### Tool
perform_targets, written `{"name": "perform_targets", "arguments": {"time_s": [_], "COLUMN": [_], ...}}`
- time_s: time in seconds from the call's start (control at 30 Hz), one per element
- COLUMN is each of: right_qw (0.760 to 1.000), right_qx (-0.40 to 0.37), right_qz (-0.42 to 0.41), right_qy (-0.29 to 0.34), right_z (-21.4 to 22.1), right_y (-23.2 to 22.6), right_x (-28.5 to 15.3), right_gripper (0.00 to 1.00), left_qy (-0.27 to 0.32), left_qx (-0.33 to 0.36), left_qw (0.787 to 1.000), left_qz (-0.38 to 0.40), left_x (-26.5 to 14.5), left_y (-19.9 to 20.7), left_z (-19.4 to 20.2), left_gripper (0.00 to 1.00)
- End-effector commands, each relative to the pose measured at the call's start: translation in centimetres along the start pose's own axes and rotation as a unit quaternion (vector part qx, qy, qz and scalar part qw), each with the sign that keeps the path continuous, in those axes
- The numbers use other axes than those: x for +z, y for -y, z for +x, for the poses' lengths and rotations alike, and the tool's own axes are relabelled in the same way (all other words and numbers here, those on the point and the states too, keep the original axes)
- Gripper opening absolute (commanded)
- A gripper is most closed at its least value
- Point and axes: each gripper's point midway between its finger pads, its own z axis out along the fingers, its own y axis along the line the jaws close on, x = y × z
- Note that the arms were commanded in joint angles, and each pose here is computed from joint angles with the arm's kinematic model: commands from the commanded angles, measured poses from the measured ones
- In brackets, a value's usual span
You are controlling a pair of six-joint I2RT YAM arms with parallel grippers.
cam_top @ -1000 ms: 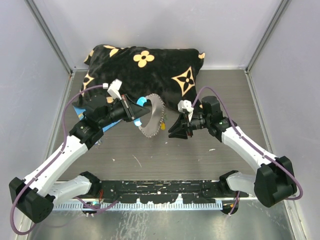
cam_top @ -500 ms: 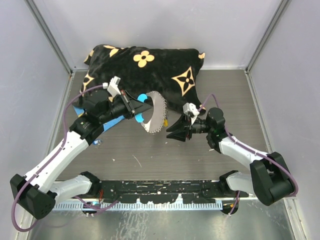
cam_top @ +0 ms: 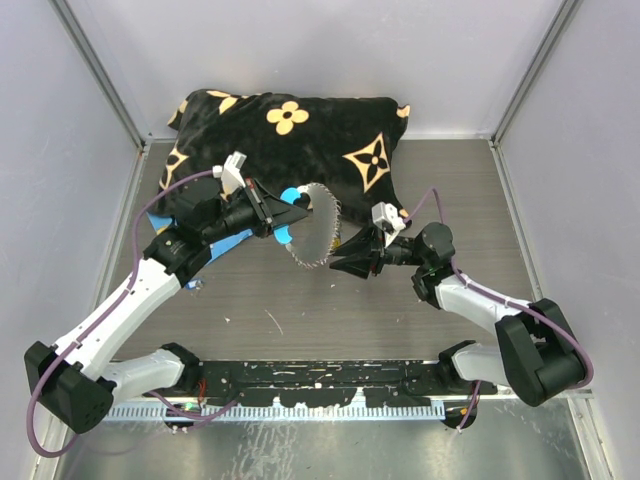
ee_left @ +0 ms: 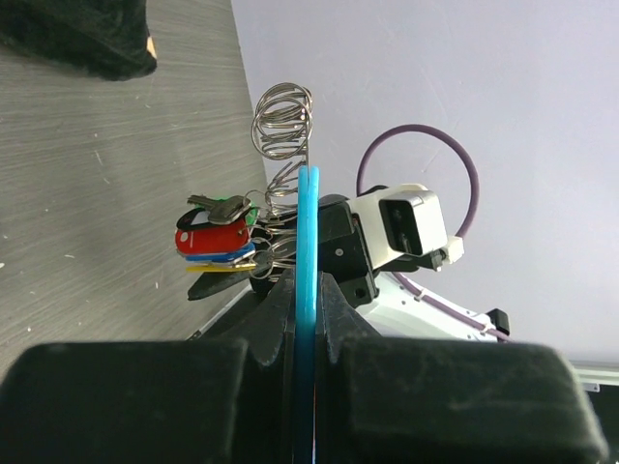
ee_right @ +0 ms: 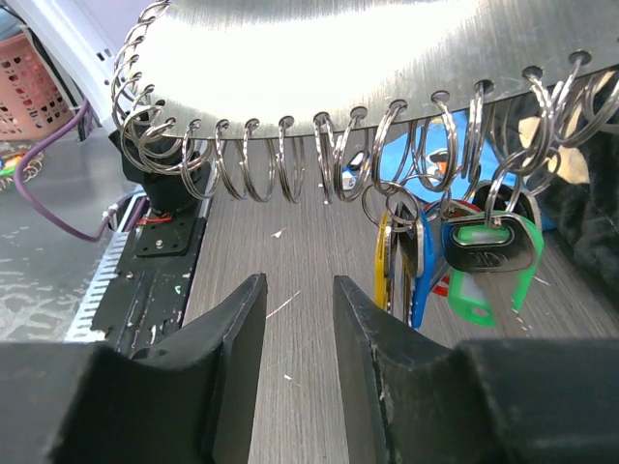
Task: Remove the keys from the keyring
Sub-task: Pick up the key from the keyring.
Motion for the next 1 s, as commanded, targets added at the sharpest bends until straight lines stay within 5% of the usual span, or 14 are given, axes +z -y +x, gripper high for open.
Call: {"name": "perform_targets", "arguments": {"time_s": [0.0, 0.97], "right_qw": [0.999, 0.996], "right_qx": [-0.038, -0.072], "right_qz": [0.001, 0.027], "right_qy": [0.028, 0.053], "right_z": [-1.9, -3.9], "right_y": [-0.1, 0.5], "right_x": [0.4, -1.4], "right_gripper": [0.39, 0.37], "left_qy": [0.013, 0.004], "left_qx": [0.023, 0.041], "left_qw": [0.996, 0.994], "left_qz": [0.086, 0.105], "left_x": [-1.0, -2.4], "left_y": [5.4, 6.6], "left_z": [-1.2, -0.5], "left_gripper": [0.0, 0.0]}}
